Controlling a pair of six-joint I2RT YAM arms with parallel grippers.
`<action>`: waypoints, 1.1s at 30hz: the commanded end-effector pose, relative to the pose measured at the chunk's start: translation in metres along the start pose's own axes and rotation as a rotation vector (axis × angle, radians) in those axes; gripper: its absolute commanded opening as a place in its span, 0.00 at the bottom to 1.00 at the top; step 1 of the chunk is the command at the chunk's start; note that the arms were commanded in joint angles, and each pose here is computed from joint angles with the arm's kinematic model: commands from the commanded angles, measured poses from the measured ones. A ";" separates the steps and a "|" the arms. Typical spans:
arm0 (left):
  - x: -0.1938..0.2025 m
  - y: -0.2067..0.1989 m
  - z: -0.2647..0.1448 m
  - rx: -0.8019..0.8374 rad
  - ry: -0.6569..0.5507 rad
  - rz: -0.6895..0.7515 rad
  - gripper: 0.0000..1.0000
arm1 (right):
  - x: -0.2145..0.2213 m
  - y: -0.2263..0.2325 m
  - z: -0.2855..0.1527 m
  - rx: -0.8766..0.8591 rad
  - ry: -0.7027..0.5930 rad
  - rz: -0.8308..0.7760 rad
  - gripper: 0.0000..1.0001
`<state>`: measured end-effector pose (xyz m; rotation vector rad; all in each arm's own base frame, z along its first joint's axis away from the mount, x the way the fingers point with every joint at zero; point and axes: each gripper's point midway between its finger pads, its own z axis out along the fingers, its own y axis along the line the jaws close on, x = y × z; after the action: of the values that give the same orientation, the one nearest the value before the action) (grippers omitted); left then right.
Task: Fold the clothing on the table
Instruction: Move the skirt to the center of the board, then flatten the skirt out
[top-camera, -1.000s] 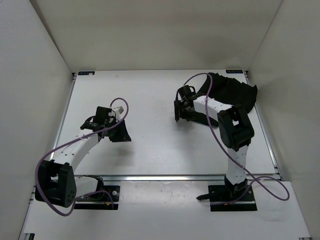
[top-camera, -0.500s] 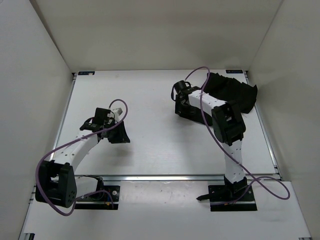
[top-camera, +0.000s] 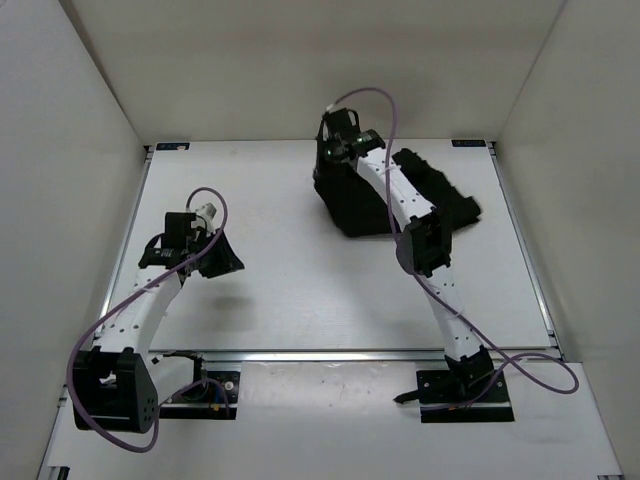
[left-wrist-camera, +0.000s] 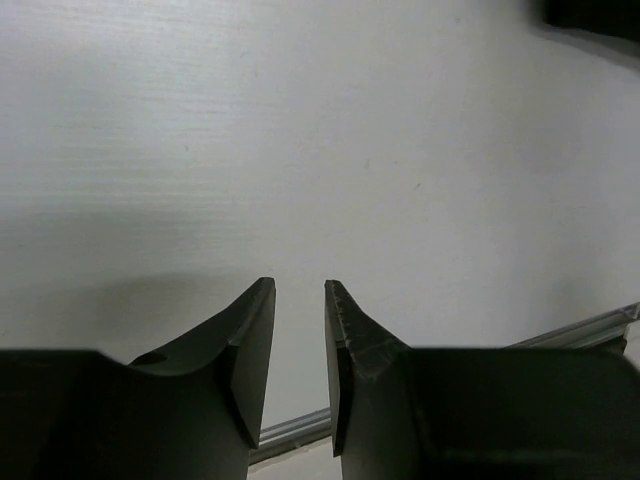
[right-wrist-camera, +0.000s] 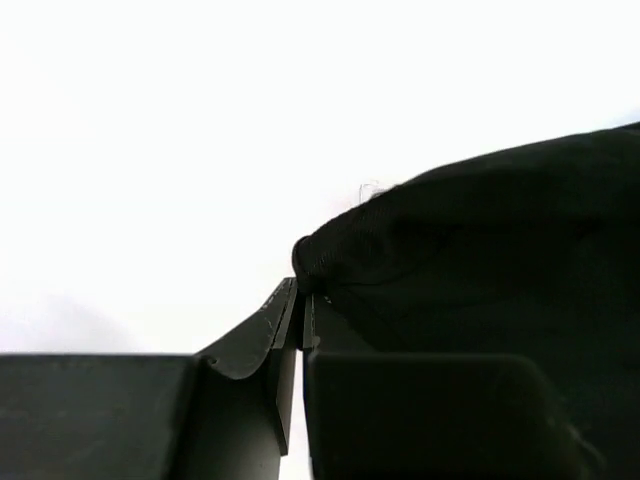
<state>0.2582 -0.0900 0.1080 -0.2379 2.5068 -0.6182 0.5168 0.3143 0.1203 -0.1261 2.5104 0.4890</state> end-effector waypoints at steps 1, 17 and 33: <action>-0.031 -0.013 -0.019 -0.001 -0.091 0.001 0.37 | -0.096 0.079 -0.135 -0.392 -0.244 0.043 0.00; -0.032 -0.004 -0.030 -0.074 -0.130 0.006 0.42 | 0.098 -0.044 -0.192 -0.312 -0.190 0.268 0.00; 0.040 -0.114 0.025 0.121 0.036 0.103 0.56 | 0.242 -0.095 -0.144 -0.202 0.074 0.305 0.00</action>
<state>0.2368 -0.1820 0.1140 -0.0459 2.5289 -0.7134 0.2425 0.1754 0.0581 0.2284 2.6305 0.8859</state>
